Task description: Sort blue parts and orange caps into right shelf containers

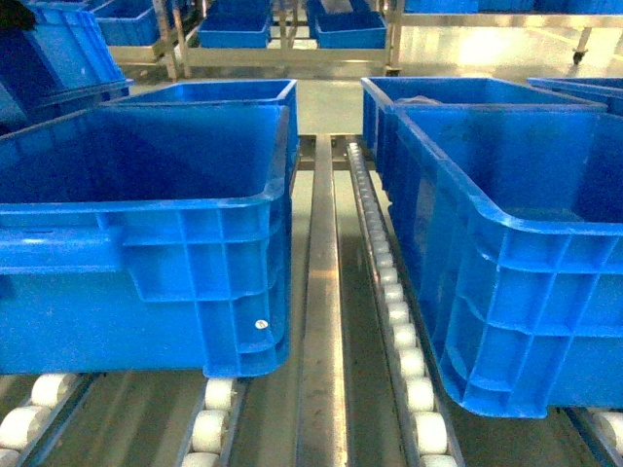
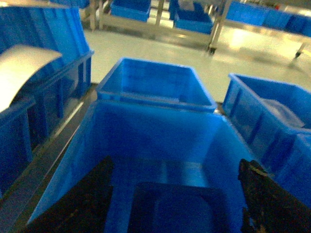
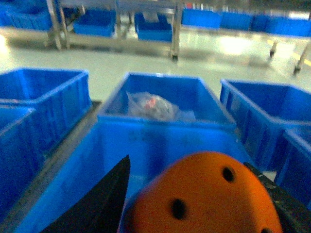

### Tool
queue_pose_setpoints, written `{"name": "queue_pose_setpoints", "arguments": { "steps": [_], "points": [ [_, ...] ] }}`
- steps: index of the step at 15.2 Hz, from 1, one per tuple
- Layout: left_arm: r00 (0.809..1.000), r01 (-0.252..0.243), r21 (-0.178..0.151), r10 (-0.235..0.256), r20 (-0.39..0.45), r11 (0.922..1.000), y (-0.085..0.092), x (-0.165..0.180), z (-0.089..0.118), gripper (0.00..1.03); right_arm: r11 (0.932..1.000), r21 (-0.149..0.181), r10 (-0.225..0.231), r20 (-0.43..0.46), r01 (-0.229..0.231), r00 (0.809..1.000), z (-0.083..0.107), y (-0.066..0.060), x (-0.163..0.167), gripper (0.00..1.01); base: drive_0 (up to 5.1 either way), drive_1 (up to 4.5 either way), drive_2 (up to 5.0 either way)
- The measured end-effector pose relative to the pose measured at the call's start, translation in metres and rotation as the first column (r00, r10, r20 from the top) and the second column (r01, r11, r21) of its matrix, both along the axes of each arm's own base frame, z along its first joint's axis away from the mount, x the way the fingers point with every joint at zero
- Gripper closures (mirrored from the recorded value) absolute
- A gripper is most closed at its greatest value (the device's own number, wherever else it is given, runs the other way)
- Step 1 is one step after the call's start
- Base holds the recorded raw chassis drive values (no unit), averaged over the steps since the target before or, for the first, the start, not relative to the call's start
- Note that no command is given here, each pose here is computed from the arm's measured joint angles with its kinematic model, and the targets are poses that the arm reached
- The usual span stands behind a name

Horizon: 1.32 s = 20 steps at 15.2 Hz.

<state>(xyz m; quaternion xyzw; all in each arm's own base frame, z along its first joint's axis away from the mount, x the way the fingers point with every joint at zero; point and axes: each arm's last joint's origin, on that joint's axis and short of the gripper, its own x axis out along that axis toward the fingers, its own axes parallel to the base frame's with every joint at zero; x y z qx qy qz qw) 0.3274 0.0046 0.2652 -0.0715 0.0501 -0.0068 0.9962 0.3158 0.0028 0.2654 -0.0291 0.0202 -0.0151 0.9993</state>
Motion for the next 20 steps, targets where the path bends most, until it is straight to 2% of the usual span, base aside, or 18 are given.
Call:
{"name": "queue_pose_setpoints", "arguments": {
  "steps": [1, 2, 3, 4, 5, 6, 7, 8, 11, 12, 16, 20],
  "points": [
    [1.000, -0.005, -0.001, 0.005, -0.019, 1.0000, 0.000, 0.011, -0.003, 0.24, 0.9998, -0.003, -0.022, -0.043, 0.022, 0.999, -0.006, 0.000, 0.013, 0.29, 0.0, 0.00, 0.0],
    [0.999, -0.040, 0.024, 0.041, -0.030, 0.9989, 0.001, 0.018, -0.002, 0.12, 0.9941, -0.047, -0.103, -0.118, 0.098, 0.988, -0.014, 0.000, 0.027, 0.16, 0.0, 0.00, 0.0],
    [0.998, -0.052, 0.042, 0.051, 0.022, 0.9978, 0.000, 0.013, 0.013, 0.03, 0.9877, -0.074, -0.146, -0.111, 0.138, 0.983, -0.012, 0.000, 0.026, 0.02, 0.0, 0.00, 0.0],
    [0.996, -0.055, 0.045, 0.052, 0.072, 0.9975, 0.000, 0.011, 0.027, 0.05, 0.9867, -0.077, -0.149, -0.078, 0.143, 0.986, -0.002, 0.000, 0.024, 0.04, 0.0, 0.00, 0.0],
    [0.992, -0.042, 0.071, 0.033, 0.123, 0.9966, -0.002, 0.008, 0.029, 0.11, 0.9926, -0.053, -0.110, -0.008, 0.109, 0.994, 0.003, -0.002, 0.023, 0.07, 0.0, 0.00, 0.0],
    [0.993, -0.029, 0.101, 0.017, 0.120, 0.9945, -0.003, -0.010, 0.011, 0.26, 1.0000, 0.001, -0.007, 0.053, 0.007, 0.999, -0.005, -0.003, 0.007, 0.22, 0.0, 0.00, 0.0],
    [0.994, -0.027, 0.117, 0.014, 0.105, 0.9927, -0.004, -0.028, -0.006, 0.38, 0.9993, 0.024, 0.026, 0.053, -0.027, 0.998, -0.018, -0.002, -0.014, 0.35, 0.0, 0.00, 0.0],
    [0.994, -0.023, 0.124, 0.010, 0.105, 0.9921, -0.004, -0.047, -0.019, 0.53, 0.9988, 0.036, 0.031, 0.053, -0.033, 0.998, -0.029, -0.002, -0.033, 0.50, 0.0, 0.00, 0.0],
    [0.995, -0.022, 0.125, 0.010, 0.100, 0.9920, -0.004, -0.091, -0.047, 0.93, 0.9986, 0.043, 0.031, 0.037, -0.032, 0.999, -0.056, -0.002, -0.077, 0.90, 0.0, 0.00, 0.0],
    [0.996, -0.021, 0.125, 0.010, 0.087, 0.9919, -0.004, -0.103, -0.056, 1.01, 0.9985, 0.045, 0.031, 0.033, -0.032, 0.999, -0.062, -0.002, -0.089, 0.99, 0.0, 0.00, 0.0],
    [0.996, -0.021, 0.125, 0.010, 0.088, 0.9919, -0.004, -0.142, -0.075, 1.01, 0.9984, 0.047, 0.031, 0.030, -0.032, 0.999, -0.079, -0.002, -0.129, 0.99, 0.0, 0.00, 0.0],
    [0.996, -0.021, 0.125, 0.010, 0.090, 0.9919, -0.004, -0.167, -0.086, 1.01, 0.9984, 0.047, 0.031, 0.030, -0.032, 0.999, -0.088, -0.002, -0.155, 0.99, 0.0, 0.00, 0.0]
  ]
}}
